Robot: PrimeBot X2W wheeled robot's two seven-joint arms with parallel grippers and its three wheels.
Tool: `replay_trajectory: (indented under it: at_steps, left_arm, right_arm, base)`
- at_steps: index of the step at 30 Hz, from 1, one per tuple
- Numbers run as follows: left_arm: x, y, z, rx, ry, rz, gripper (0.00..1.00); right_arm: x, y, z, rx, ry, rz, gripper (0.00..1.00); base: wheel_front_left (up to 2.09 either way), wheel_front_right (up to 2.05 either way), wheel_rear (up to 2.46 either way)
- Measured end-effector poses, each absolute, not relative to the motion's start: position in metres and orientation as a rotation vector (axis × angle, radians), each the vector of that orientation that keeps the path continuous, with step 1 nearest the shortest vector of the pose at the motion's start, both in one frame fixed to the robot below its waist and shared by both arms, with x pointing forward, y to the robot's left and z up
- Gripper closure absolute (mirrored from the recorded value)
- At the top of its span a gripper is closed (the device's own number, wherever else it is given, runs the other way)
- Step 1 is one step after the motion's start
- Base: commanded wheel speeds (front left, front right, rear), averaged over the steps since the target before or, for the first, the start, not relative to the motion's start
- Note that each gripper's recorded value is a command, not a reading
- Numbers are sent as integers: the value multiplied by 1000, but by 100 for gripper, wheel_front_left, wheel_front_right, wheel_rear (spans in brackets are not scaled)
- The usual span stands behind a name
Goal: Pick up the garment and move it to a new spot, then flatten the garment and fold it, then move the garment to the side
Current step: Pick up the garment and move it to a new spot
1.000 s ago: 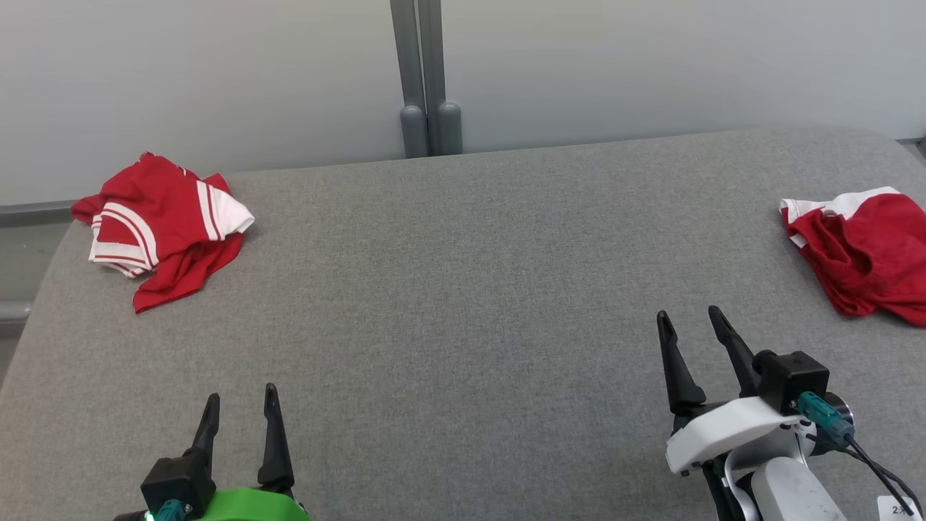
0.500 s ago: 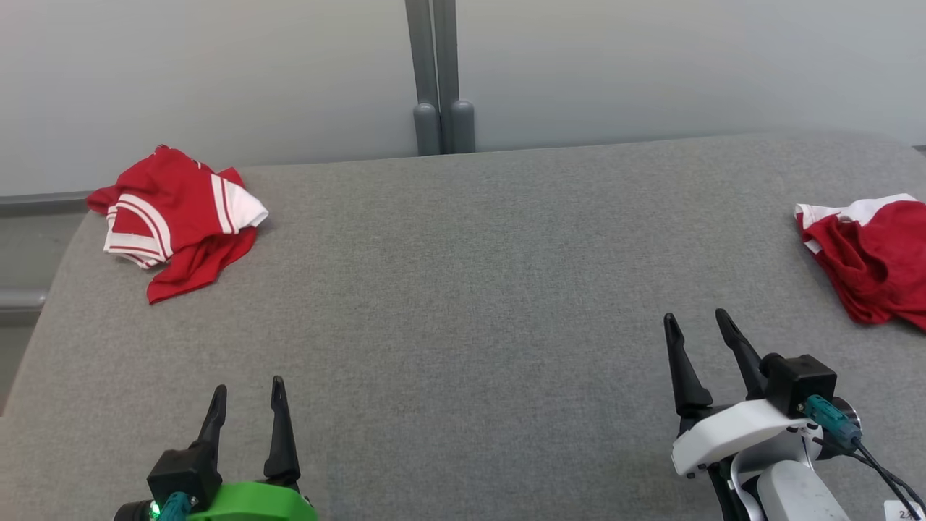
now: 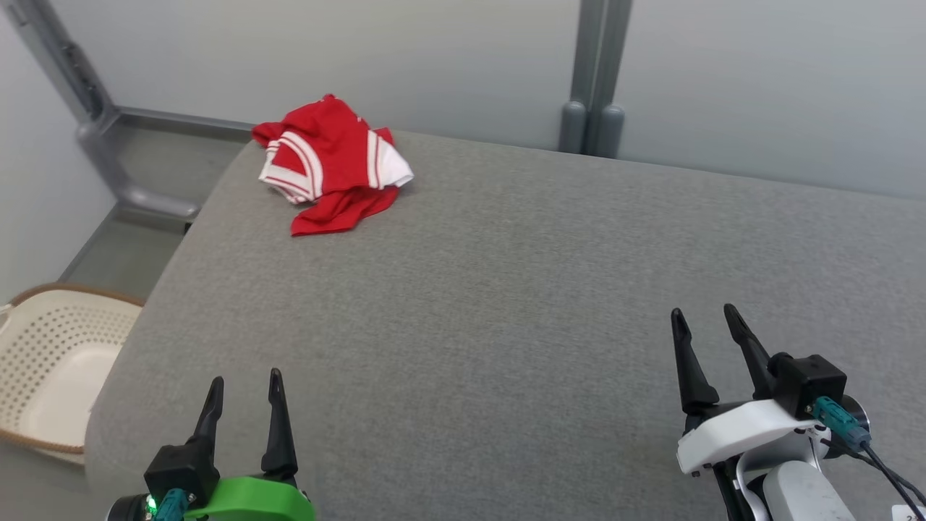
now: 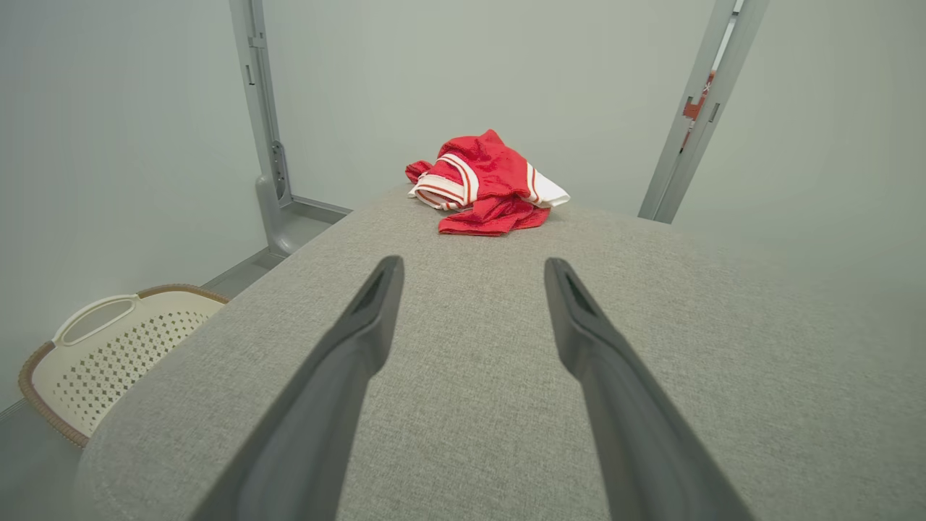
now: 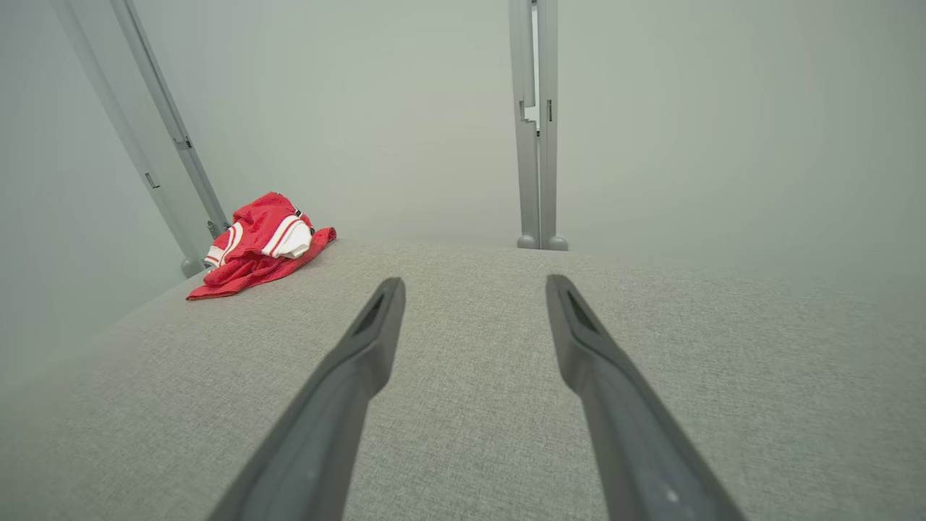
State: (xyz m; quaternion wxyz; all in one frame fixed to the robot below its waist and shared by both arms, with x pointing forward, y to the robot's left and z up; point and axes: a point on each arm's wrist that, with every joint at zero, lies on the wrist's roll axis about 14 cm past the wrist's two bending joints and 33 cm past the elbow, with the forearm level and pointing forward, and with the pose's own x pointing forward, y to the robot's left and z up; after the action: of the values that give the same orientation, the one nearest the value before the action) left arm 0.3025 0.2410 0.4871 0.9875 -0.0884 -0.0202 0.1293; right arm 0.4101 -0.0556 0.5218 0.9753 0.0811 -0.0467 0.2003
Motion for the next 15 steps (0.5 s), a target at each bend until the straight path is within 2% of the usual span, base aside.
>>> replay_trajectory:
  at_steps: [10,15]
  left_arm:
    - [238,304,489,-165,-68,519,0]
    - [220,315,487,-160,-61,585,0]
  right_arm:
    - [408,44,525,179,-79,675,0]
    - [409,73,522,187,-65,750,0]
  base:
    - [0,0,0]
    - [0,0,0]
